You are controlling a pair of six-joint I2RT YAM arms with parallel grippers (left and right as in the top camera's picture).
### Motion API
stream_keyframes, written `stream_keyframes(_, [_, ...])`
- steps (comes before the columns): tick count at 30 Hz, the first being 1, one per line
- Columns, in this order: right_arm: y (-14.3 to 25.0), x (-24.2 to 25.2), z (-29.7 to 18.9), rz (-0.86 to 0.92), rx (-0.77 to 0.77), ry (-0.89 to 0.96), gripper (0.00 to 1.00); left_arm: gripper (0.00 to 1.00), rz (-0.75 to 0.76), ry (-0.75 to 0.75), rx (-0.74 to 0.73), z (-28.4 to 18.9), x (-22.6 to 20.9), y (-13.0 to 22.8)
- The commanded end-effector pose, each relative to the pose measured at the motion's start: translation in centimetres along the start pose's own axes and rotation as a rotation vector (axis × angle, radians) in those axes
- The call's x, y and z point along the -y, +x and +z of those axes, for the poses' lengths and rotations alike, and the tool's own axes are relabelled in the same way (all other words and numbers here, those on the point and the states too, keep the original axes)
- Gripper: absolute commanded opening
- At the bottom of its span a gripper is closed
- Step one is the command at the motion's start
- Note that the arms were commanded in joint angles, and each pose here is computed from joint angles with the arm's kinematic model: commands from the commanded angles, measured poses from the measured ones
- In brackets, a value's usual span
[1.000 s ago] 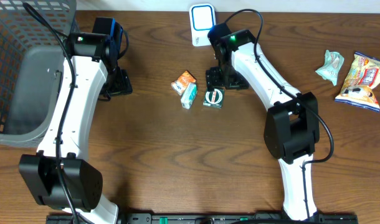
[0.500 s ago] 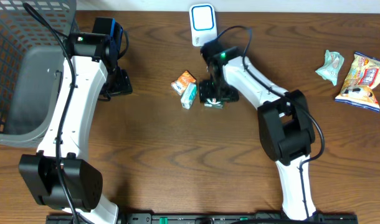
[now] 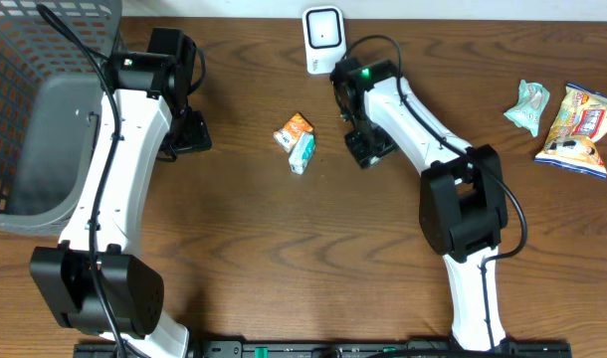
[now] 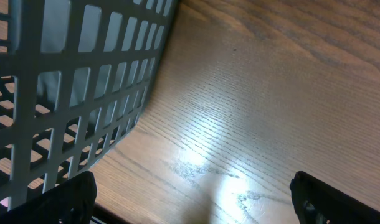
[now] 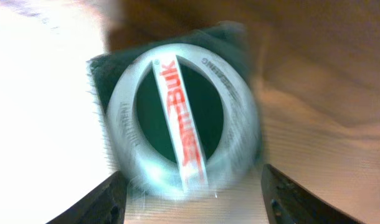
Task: Scan the item barcode
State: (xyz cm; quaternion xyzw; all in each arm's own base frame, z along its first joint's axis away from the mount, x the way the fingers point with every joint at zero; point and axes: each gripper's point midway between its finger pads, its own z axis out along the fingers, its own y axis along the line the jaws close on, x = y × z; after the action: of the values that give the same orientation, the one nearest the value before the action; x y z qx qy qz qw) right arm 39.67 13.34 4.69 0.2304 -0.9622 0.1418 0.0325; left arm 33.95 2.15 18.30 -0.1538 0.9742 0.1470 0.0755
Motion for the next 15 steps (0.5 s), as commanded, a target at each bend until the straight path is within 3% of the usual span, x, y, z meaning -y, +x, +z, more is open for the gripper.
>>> stream_keyframes(1, [-0.6, 3.0, -1.8, 0.001, 0.027, 0.146, 0.67, 0.98, 0.013, -0.022, 0.001, 0.1, -0.5, 0.0])
stream_keyframes(6, [-0.6, 1.8, -2.0, 0.015, 0.029, 0.076, 0.70, 0.98, 0.013, -0.022, 0.001, 0.1, -0.5, 0.0])
stream_keyframes(11, [-2.7, 0.2, -2.0, 0.022, 0.112, -0.027, 0.91, 0.98, 0.013, -0.022, 0.001, 0.1, -0.5, 0.0])
stream_keyframes(15, [-4.1, -0.4, -1.8, 0.040, 0.167, -0.090, 0.98, 0.98, 0.013, -0.022, 0.001, 0.1, -0.5, 0.0])
